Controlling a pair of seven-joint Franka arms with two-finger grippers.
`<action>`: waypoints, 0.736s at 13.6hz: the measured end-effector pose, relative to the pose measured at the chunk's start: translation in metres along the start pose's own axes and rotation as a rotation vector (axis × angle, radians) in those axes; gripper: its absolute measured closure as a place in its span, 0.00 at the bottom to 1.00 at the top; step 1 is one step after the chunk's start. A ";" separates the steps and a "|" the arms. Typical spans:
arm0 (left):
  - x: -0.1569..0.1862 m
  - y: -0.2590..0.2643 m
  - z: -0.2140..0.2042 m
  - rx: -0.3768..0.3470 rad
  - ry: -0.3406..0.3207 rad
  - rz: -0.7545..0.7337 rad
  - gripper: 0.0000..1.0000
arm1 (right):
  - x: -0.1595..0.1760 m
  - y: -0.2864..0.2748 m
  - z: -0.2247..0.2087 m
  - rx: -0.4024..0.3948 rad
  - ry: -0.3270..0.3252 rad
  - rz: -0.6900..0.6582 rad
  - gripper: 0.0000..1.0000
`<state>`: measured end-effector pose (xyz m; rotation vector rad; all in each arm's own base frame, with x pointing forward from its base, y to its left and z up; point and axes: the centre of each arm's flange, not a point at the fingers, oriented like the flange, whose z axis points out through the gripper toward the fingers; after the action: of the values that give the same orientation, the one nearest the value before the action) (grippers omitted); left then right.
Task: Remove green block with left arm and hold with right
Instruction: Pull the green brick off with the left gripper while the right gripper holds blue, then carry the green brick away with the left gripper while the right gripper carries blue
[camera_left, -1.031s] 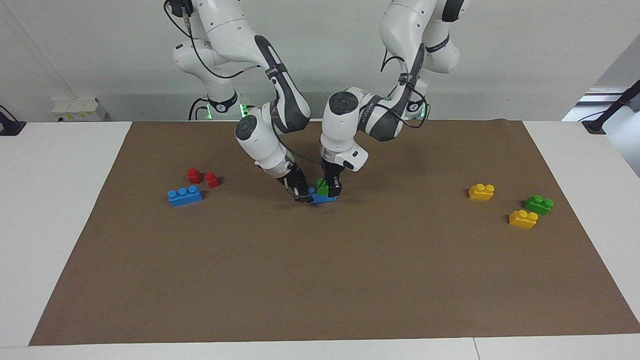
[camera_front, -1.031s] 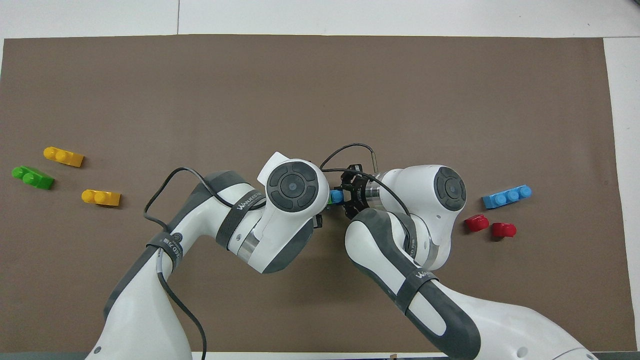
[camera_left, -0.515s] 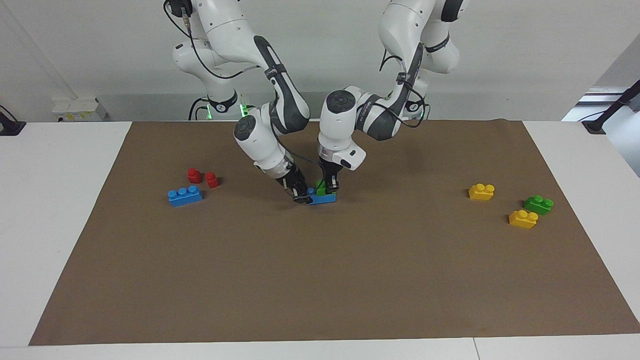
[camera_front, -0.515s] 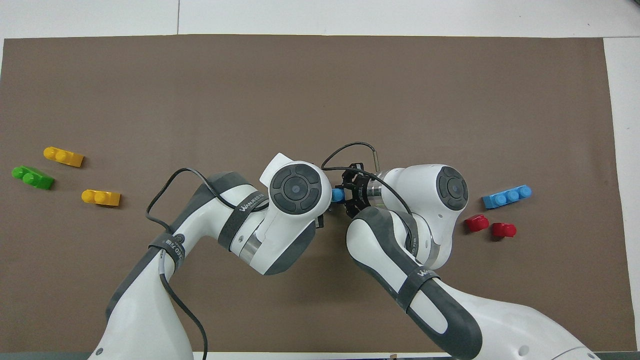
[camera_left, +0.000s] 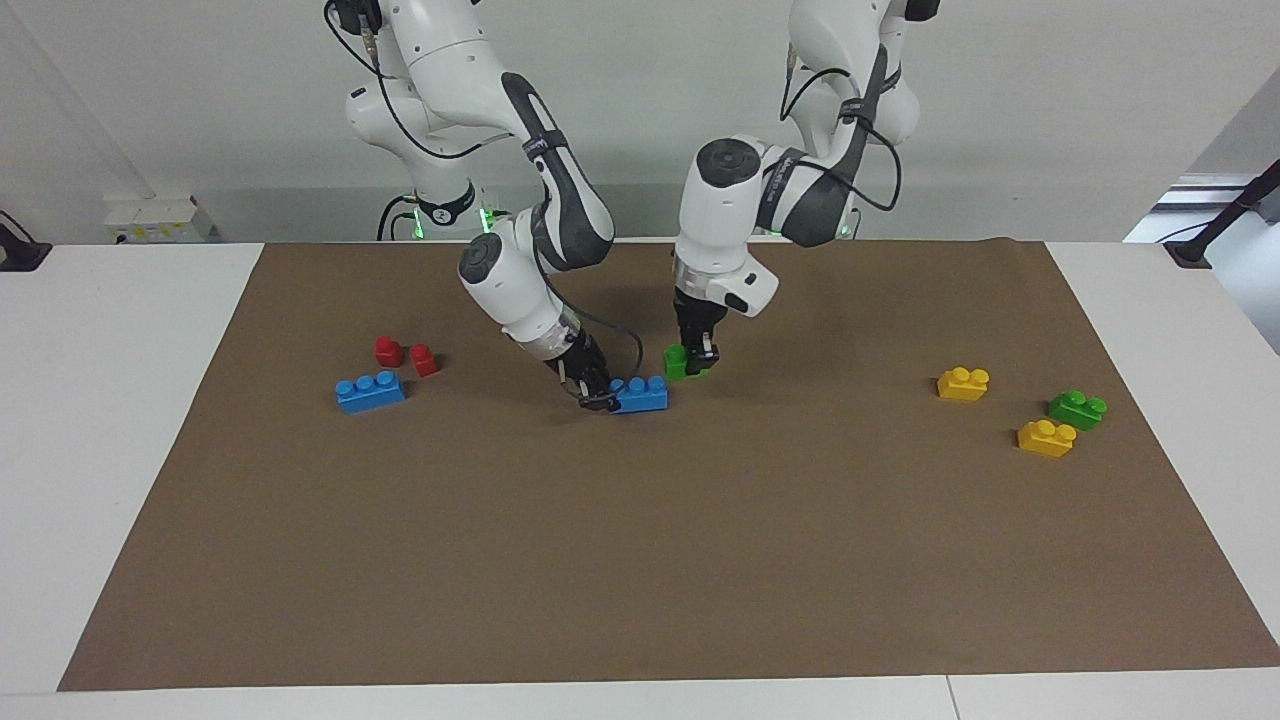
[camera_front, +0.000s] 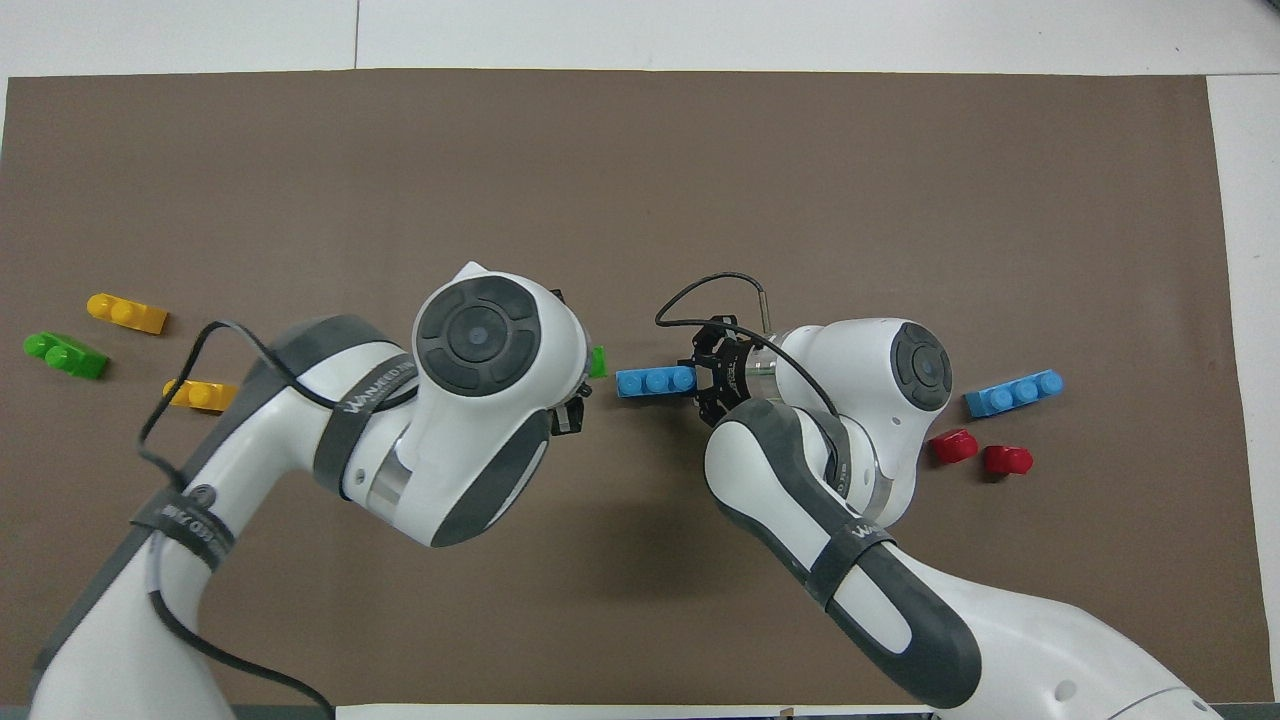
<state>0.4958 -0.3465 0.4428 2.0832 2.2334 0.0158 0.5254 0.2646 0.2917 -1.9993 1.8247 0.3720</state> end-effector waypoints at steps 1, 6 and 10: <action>0.020 0.009 -0.015 0.000 0.007 0.010 0.65 | 0.001 -0.008 -0.007 -0.002 -0.013 0.004 0.65; 0.142 0.065 -0.039 0.022 0.039 0.143 0.65 | 0.064 -0.070 -0.101 -0.010 -0.075 -0.071 0.65; 0.244 0.097 -0.036 0.038 0.036 0.275 0.65 | 0.159 -0.077 -0.148 -0.026 -0.035 -0.069 0.65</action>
<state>0.5729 -0.0947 0.4715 2.4110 1.9617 0.0287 0.6076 0.0606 0.3587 -2.0546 1.7332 0.4090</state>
